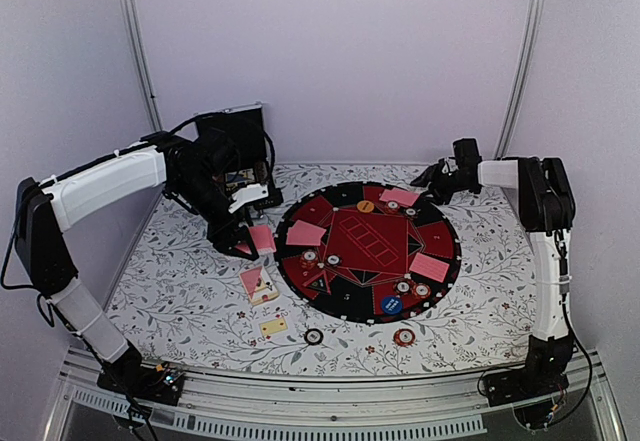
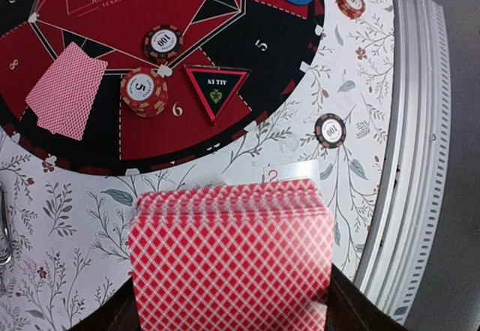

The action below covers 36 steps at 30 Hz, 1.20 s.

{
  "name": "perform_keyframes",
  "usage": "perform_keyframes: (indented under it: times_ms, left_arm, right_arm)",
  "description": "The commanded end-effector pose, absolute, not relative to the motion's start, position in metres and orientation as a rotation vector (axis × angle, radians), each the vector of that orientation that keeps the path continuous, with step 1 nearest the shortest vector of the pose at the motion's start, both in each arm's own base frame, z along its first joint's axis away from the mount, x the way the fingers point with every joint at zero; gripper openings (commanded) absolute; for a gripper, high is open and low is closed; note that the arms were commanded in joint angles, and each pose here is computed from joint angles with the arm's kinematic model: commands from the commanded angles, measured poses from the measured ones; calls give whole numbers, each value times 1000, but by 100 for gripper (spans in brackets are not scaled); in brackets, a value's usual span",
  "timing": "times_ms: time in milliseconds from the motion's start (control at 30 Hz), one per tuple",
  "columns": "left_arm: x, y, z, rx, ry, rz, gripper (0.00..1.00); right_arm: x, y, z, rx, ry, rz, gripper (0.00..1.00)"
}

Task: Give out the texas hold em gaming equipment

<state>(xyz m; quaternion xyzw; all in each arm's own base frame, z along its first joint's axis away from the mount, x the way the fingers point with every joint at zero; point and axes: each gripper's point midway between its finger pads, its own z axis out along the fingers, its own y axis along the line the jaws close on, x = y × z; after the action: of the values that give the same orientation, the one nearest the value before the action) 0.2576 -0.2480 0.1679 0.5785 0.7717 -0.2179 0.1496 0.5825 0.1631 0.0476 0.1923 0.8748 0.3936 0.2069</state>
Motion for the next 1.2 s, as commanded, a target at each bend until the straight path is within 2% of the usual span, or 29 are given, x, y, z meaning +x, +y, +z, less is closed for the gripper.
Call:
perform_keyframes:
  times_ms: [0, 167, 333, 600, 733, 933, 1167]
  left_arm:
    - [256, -254, 177, 1662, 2188, -651, 0]
    - [256, -254, 178, 1659, 2184, -647, 0]
    - [257, -255, 180, 1652, 2178, -647, 0]
    - [258, -254, 185, 1645, 2168, -637, 0]
    - [258, -256, 189, 1637, 2160, -641, 0]
    - [259, -257, 190, 1632, 2163, -643, 0]
    - [259, -259, 192, 1634, 2158, -645, 0]
  right_arm:
    - [574, 148, 102, 493, 2401, 937, 59]
    - [543, 156, 127, 448, 2399, 857, 75]
    - [489, 220, 182, 243, 2329, 1013, 87]
    - [358, 361, 224, -132, 2303, 1527, 91]
    - [308, 410, 220, -260, 2326, 1701, 91]
    - [270, 465, 209, -401, 2357, 1837, 92]
    - [256, 508, 195, -494, 2379, 1920, 92]
